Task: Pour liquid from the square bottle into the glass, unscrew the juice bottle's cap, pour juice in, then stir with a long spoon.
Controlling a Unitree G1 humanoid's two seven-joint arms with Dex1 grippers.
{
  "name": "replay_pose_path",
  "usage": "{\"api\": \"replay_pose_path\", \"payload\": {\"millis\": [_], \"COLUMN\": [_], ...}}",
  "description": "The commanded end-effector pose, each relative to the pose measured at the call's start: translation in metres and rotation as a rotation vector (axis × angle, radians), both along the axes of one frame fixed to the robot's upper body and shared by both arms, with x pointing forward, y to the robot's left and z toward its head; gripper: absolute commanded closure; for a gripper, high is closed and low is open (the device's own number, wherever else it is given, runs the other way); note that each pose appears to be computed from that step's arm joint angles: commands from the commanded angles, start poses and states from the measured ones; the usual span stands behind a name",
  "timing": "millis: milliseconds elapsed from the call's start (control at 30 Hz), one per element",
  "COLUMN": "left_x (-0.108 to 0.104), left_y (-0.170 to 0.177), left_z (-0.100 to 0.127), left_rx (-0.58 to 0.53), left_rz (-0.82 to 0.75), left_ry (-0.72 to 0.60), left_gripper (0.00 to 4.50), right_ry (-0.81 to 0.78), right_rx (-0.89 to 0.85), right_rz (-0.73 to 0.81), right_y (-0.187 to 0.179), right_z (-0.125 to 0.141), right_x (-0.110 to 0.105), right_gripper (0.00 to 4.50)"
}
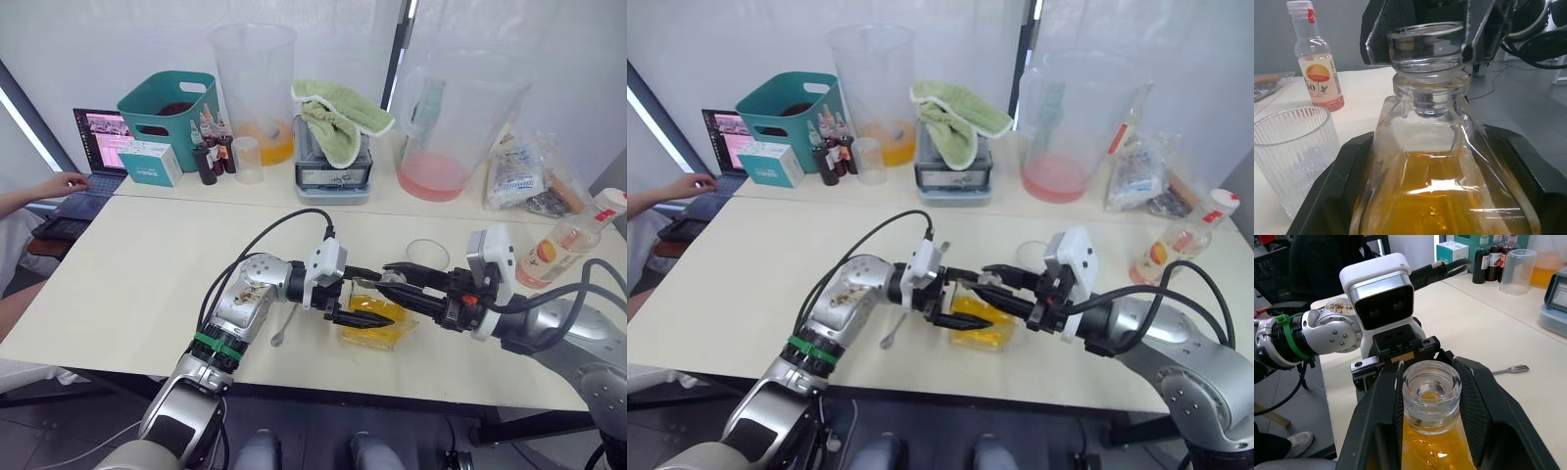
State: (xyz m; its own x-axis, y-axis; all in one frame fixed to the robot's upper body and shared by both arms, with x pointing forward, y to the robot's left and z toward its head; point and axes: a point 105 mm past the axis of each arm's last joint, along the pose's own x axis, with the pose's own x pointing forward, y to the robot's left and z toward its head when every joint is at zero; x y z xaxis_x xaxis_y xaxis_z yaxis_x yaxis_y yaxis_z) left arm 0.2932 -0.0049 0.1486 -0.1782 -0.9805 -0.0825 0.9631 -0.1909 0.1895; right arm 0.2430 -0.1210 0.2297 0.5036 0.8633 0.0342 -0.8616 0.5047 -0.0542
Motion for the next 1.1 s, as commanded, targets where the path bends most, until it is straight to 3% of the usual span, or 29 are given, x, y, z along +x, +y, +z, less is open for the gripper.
{"api": "replay_pose_path", "payload": {"millis": [33,333,500,600,667,867,1100], "left_x": [-0.005,-0.005,-0.005,-0.004,-0.003,-0.001,-0.002], "left_y": [0.003,0.003,0.002,0.002,0.002,0.002,0.001], "left_z": [-0.027,-0.03,-0.029,-0.027,-0.027,-0.023,-0.02], "left_rx": [0.1,0.11,0.106,0.101,0.1,0.086,0.081], "left_rz": [-0.015,-0.014,-0.013,-0.012,-0.011,-0.011,-0.012], "left_ry": [0.054,0.054,0.052,0.048,0.047,0.042,0.032], "left_gripper": [1.66,1.66,1.66,1.66,1.66,1.66,1.66], "right_ry": [-0.18,-0.139,-0.129,-0.065,-0.052,0.09,0.17], "right_rx": [0.081,0.059,0.055,0.022,0.012,-0.054,-0.079], "right_rz": [-0.04,-0.056,-0.15,-0.373,-0.427,-0.943,-1.091], "right_y": [-0.011,-0.013,-0.035,-0.087,-0.101,-0.205,-0.237], "right_z": [0.047,0.039,0.033,0.007,0.0,-0.069,-0.119], "right_x": [-0.007,-0.007,0.0,0.009,0.009,0.022,0.027], "right_gripper": [3.44,3.44,3.44,3.44,3.44,3.44,3.44]}}
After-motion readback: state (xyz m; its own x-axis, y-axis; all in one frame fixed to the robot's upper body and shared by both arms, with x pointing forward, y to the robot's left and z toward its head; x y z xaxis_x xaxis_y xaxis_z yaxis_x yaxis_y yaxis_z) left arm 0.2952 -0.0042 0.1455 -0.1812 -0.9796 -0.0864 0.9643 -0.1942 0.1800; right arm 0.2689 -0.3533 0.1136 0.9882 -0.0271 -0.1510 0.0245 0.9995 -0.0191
